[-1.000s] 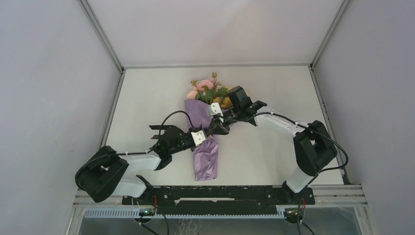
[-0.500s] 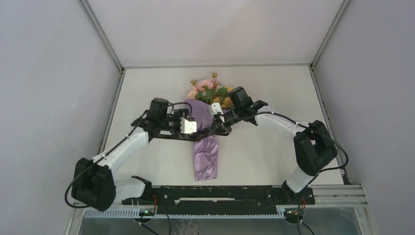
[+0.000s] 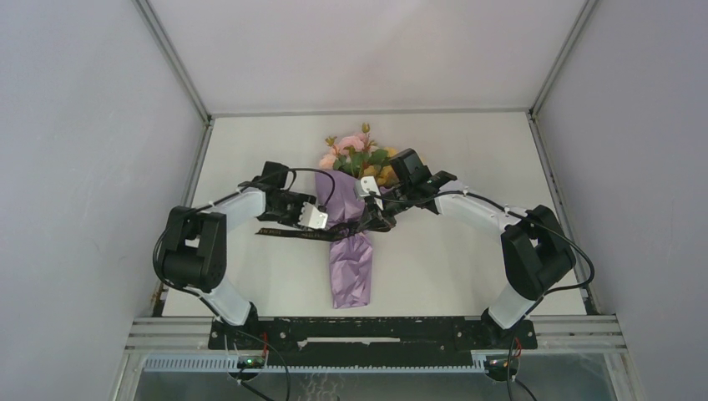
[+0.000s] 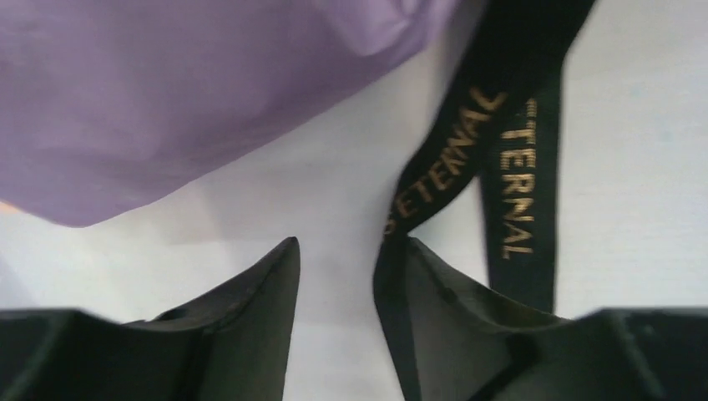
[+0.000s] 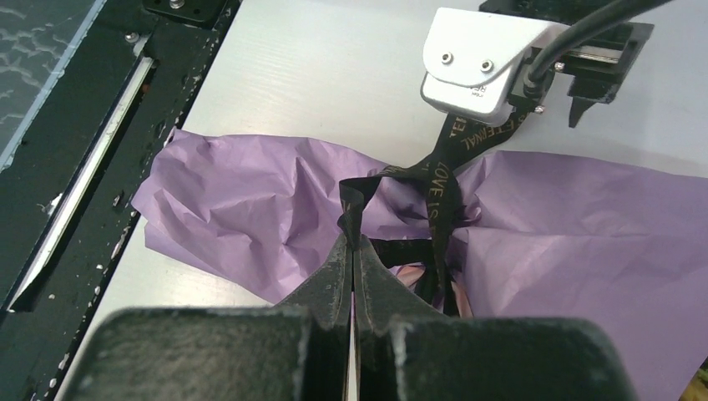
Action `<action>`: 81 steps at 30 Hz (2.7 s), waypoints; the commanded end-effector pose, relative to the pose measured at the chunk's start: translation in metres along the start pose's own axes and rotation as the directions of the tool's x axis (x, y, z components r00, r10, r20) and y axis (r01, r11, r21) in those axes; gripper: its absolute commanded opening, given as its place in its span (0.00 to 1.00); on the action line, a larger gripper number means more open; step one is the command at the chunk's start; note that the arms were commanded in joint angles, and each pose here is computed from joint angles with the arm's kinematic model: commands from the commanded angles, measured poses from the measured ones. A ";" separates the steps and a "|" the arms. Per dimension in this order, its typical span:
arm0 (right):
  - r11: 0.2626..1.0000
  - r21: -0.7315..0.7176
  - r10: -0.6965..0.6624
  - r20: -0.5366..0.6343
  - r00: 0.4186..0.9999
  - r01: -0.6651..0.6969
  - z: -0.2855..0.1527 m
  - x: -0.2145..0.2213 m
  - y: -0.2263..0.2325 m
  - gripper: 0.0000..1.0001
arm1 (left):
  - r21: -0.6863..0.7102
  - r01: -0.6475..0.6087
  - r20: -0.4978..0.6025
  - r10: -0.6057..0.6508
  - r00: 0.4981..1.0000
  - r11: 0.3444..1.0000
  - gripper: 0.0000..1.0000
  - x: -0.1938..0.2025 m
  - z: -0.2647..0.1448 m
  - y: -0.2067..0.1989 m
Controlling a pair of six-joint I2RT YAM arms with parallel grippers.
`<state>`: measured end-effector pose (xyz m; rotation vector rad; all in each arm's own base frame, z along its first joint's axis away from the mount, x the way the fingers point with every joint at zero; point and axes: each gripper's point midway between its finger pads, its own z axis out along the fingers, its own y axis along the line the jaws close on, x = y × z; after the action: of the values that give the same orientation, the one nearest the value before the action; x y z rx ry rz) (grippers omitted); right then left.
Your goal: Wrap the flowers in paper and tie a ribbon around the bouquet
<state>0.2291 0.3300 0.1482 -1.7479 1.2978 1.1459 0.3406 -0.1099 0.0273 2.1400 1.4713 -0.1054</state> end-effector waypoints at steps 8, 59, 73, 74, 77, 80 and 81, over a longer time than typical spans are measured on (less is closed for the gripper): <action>0.999 0.021 -0.048 0.028 0.998 0.047 -0.009 -0.016 -0.004 0.00 | -0.056 -0.188 -0.038 0.186 0.982 0.980 0.00 -0.004 -0.005 0.012; 0.952 0.230 0.193 0.055 0.980 -0.200 -0.018 -0.017 -0.049 0.00 | 0.211 -0.192 0.149 0.163 0.975 0.958 0.00 -0.116 -0.087 -0.064; 0.831 0.348 0.407 0.149 0.901 -0.433 -0.021 -0.020 -0.070 0.00 | 0.131 0.113 0.636 -0.171 0.752 0.985 0.00 -0.356 -0.100 -0.046; 0.828 0.352 0.413 0.147 0.899 -0.438 -0.022 -0.019 -0.070 0.00 | 0.147 0.110 0.666 -0.180 0.724 0.983 0.00 -0.370 -0.099 -0.047; 0.823 0.352 0.425 0.137 0.895 -0.445 -0.023 -0.019 -0.065 0.00 | 0.171 0.113 0.725 -0.202 0.658 0.979 0.00 -0.400 -0.091 -0.043; 0.823 0.354 0.429 0.126 0.895 -0.444 -0.025 -0.019 -0.062 0.00 | 0.180 0.120 0.760 -0.216 0.613 0.976 0.00 -0.420 -0.085 -0.034; 0.825 0.353 0.427 0.123 0.896 -0.442 -0.025 -0.019 -0.061 0.00 | 0.182 0.128 0.773 -0.222 0.595 0.975 0.00 -0.426 -0.084 -0.029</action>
<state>0.2917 0.3329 0.1625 -1.1943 1.8279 1.0782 0.1167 -0.3780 0.1847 1.8240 1.2114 -0.9617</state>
